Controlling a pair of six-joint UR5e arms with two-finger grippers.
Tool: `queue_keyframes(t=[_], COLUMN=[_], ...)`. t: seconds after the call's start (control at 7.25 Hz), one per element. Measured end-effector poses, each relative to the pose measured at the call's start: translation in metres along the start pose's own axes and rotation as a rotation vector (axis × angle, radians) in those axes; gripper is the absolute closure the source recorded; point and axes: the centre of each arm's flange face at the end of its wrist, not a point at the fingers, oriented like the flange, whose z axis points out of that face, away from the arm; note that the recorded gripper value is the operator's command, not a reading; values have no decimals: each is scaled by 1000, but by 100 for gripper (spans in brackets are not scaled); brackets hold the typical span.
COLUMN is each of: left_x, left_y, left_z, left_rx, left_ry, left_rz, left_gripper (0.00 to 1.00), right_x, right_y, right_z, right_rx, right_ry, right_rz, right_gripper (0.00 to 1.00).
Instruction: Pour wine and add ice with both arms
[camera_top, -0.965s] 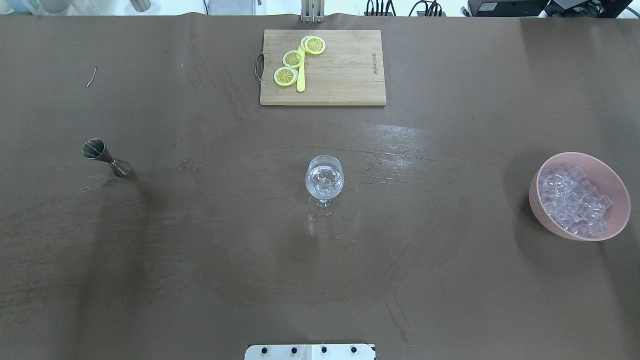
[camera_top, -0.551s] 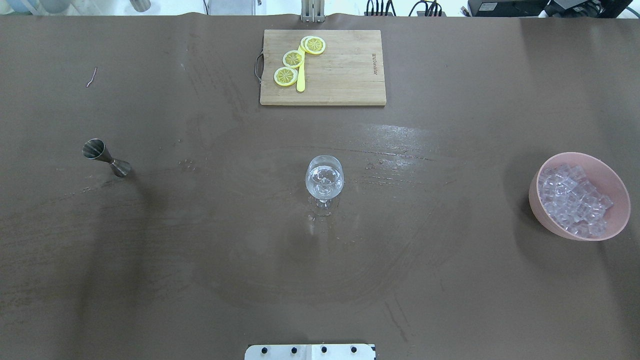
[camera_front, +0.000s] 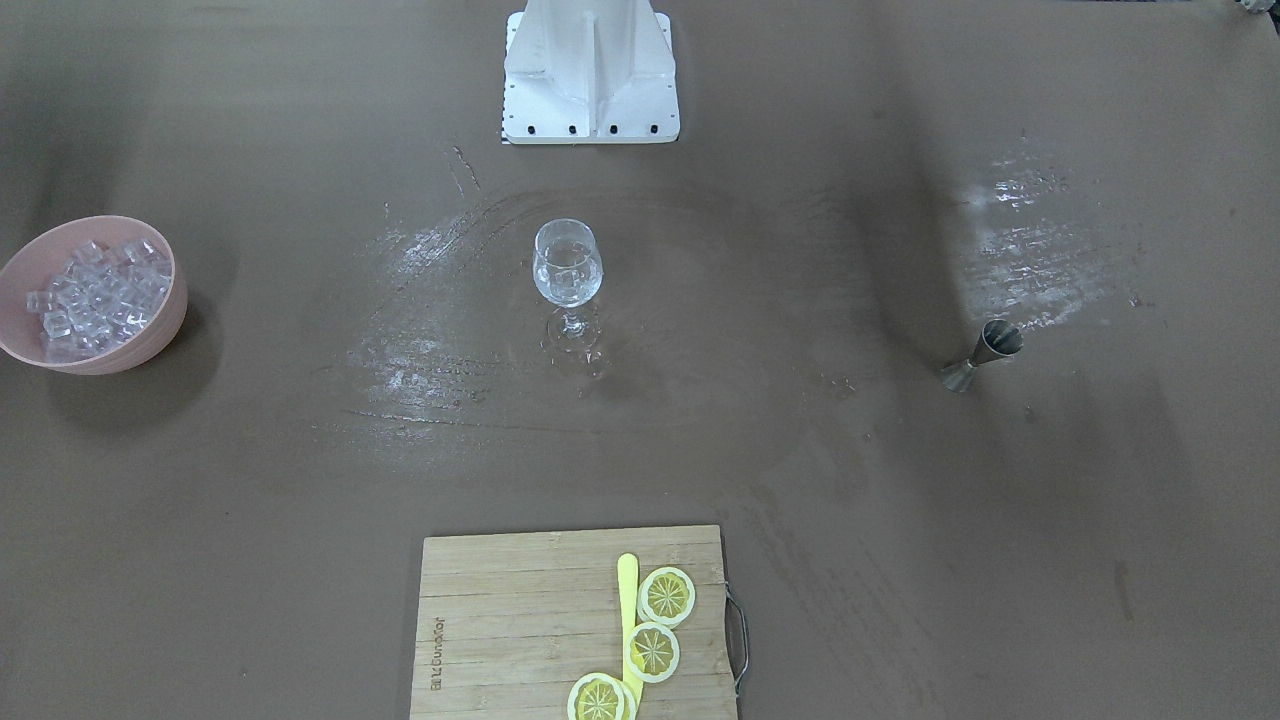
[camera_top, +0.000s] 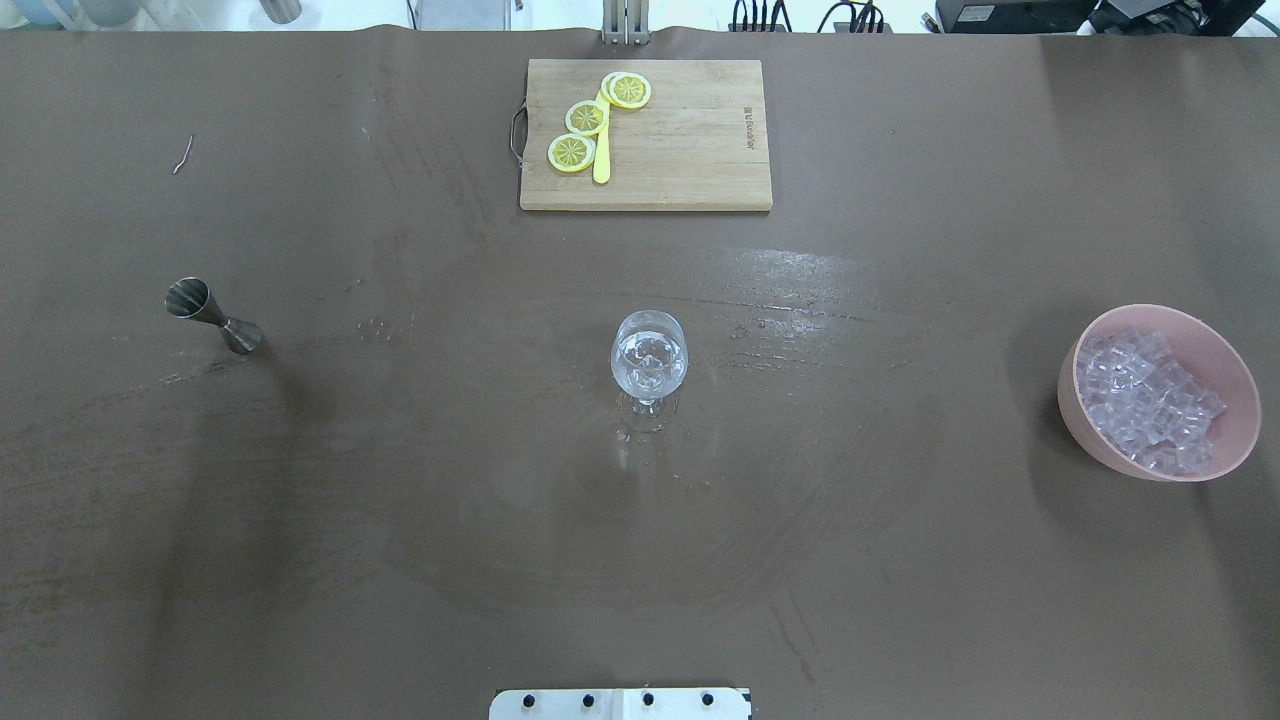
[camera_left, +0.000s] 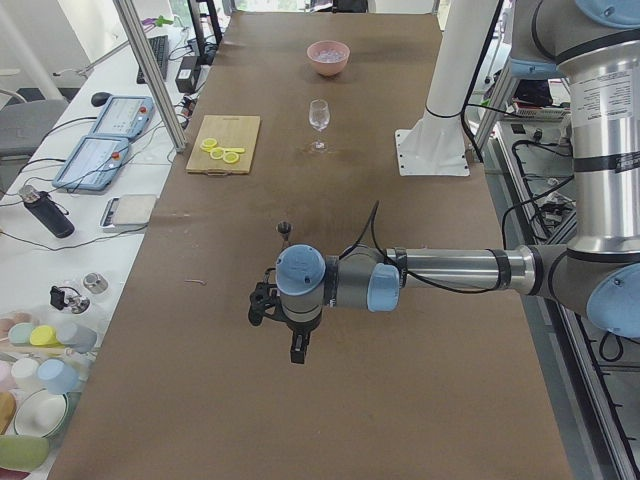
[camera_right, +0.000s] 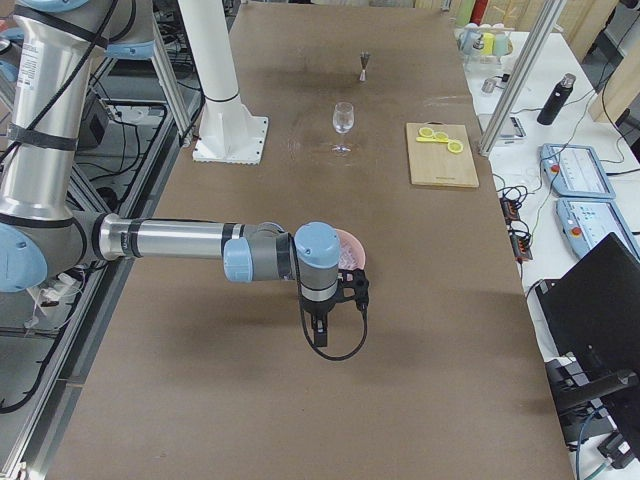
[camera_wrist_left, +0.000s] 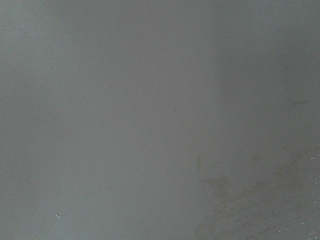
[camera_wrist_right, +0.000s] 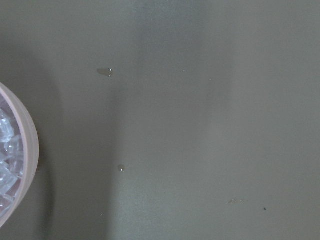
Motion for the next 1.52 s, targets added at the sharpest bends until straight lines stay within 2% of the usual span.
queue_keyframes(t=[1.52], left_x=[2], left_y=[-1], left_z=[-1], left_rx=[1], left_ry=[0], left_rz=[3], left_gripper=[2], right_x=[-6], right_y=[2], right_z=[-6], right_rx=[9], right_ry=[-11], right_rz=[-7], right_gripper=[0])
